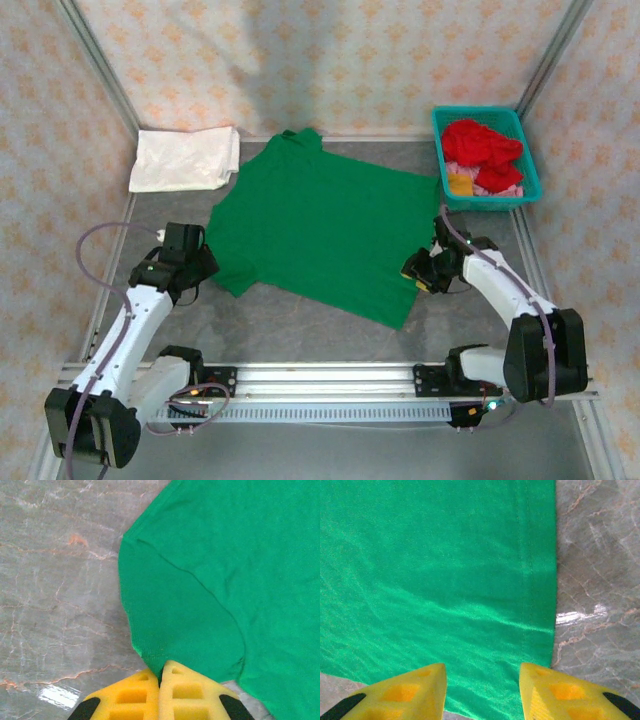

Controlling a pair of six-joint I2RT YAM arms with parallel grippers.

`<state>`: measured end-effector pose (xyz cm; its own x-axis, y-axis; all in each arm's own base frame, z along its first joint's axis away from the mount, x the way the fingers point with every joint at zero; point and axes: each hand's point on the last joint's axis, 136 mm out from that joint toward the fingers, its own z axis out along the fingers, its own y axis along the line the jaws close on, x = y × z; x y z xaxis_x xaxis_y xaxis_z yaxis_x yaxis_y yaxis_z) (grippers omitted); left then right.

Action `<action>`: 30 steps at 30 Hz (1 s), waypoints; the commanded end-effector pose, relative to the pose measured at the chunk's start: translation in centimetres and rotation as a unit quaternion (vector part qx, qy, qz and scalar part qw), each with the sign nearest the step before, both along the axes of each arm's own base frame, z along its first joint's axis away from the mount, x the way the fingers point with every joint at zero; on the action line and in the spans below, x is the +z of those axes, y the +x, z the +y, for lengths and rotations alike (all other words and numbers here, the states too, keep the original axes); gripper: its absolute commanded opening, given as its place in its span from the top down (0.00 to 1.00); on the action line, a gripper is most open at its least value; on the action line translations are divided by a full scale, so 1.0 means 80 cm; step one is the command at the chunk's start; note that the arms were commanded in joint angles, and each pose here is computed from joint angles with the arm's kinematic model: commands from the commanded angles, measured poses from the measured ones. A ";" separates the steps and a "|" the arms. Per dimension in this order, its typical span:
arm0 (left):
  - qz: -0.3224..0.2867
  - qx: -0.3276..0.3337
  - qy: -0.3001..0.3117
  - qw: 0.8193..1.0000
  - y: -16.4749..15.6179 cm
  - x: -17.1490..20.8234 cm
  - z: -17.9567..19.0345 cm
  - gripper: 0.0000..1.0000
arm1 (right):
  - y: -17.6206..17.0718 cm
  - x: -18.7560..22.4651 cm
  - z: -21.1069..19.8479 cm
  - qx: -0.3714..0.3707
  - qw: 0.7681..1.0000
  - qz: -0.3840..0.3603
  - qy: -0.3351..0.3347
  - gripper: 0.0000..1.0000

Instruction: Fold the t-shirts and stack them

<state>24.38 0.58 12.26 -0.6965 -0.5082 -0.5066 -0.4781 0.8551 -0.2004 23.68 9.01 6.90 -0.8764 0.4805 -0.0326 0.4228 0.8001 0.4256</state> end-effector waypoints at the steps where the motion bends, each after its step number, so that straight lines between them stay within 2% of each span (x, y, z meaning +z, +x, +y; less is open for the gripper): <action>1: -0.003 0.006 0.030 1.000 -0.004 -0.002 0.014 1.00 | -0.011 0.000 -0.009 0.007 1.000 -0.023 -0.018 0.58; 4: -0.002 0.005 0.023 1.000 -0.007 -0.009 0.012 1.00 | -0.041 0.007 0.004 0.024 0.999 -0.035 0.002 0.57; 9: 0.011 0.003 0.008 1.000 -0.008 -0.022 0.005 1.00 | -0.089 0.000 0.003 0.010 0.999 -0.012 -0.048 0.56; 12: 0.009 0.006 0.008 1.000 -0.007 -0.022 0.006 1.00 | -0.102 -0.013 0.016 0.012 0.999 0.003 -0.044 0.54; 17: -0.002 0.022 0.004 1.000 -0.008 -0.017 0.009 1.00 | -0.108 -0.026 0.032 0.044 0.996 0.017 -0.081 0.53; 30: -0.015 0.033 0.009 0.999 -0.010 -0.013 0.014 1.00 | -0.104 -0.056 0.058 0.038 0.995 0.033 -0.088 0.50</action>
<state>23.39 0.88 10.83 -0.6836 -0.5242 -0.5079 -0.4978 0.8437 -0.2008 15.18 13.63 2.87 -0.9230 0.3833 -0.0345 0.3613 0.8939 0.2653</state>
